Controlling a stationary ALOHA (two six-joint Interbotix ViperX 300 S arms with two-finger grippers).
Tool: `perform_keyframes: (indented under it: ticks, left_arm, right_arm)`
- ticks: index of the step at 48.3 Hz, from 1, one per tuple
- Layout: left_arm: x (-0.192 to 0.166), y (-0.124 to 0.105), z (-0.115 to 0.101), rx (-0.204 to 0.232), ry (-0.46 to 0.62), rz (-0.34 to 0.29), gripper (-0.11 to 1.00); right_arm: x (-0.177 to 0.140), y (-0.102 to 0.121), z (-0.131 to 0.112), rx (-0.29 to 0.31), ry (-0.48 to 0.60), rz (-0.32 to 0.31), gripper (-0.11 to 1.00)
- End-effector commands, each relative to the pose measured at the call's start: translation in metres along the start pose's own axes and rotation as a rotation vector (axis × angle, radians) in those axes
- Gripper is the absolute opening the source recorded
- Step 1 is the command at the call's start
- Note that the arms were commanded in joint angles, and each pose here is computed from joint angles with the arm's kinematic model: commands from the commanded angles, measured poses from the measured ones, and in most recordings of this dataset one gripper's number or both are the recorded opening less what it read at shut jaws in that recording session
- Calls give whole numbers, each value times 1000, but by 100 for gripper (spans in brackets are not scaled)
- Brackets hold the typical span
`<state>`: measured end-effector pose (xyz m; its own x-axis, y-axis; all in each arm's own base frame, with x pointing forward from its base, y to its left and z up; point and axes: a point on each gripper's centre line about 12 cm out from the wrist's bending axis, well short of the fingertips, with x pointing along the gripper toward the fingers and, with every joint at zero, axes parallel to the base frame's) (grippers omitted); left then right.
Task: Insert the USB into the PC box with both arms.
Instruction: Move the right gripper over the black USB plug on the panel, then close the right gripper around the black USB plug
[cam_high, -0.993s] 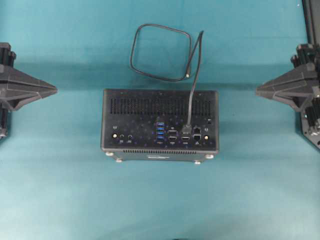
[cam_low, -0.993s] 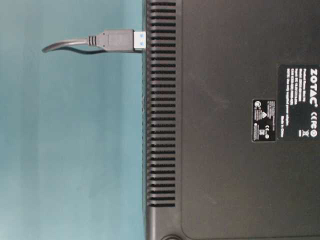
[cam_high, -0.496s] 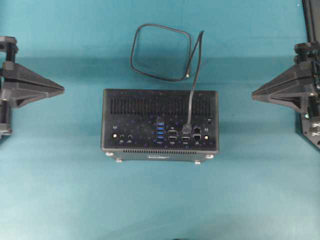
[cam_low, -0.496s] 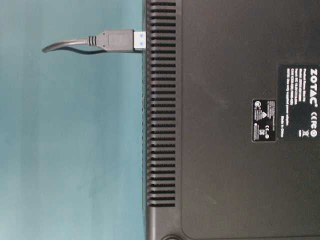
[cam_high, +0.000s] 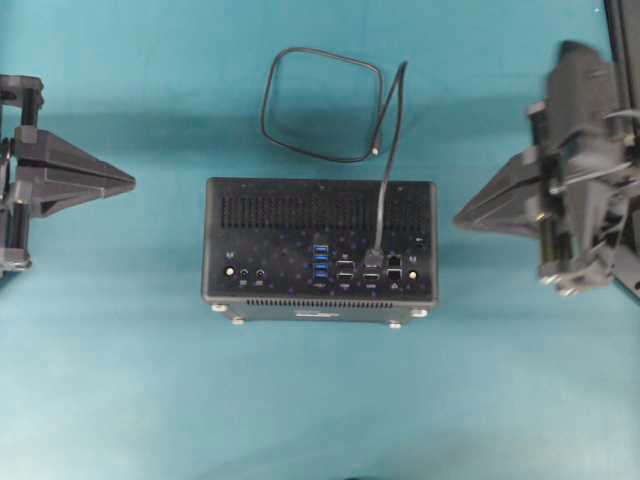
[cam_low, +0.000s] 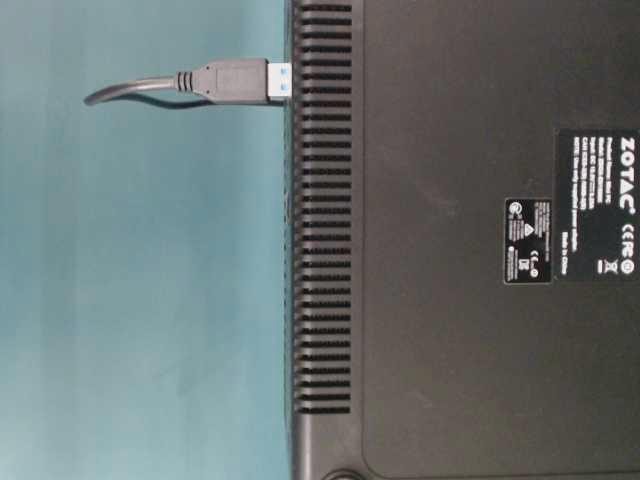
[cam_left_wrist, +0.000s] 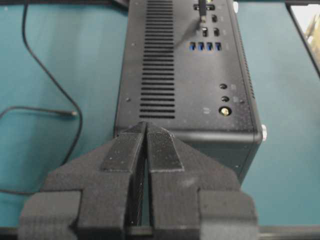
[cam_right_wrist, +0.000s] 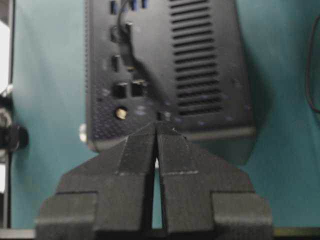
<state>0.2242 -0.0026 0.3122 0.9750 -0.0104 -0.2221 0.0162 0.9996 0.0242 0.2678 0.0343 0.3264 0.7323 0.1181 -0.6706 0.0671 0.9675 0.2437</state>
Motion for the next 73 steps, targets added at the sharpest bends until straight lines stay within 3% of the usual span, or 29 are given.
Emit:
perform_keyframes:
  ticks: [1, 6, 18, 21, 44, 73]
  left_arm:
    - [0, 1, 8, 0, -15, 5, 0]
    - [1, 1, 7, 0, -9, 5, 0]
    - [1, 1, 7, 0, -11, 5, 0]
    - [0, 1, 9, 0, -17, 5, 0]
    - [-1, 1, 13, -1, -27, 6, 0]
    - [-1, 1, 14, -3, -35, 6, 0]
  right_arm:
    - [-3, 8, 16, 9, 12, 8, 12]
    - [1, 11, 25, 5, 46, -4, 23]
    - [15, 15, 44, -6, 72, -24, 79]
    - [23, 15, 44, -8, 86, -29, 85]
    - [46, 21, 59, -12, 103, -29, 84]
    - [67, 21, 57, -14, 150, -41, 80]
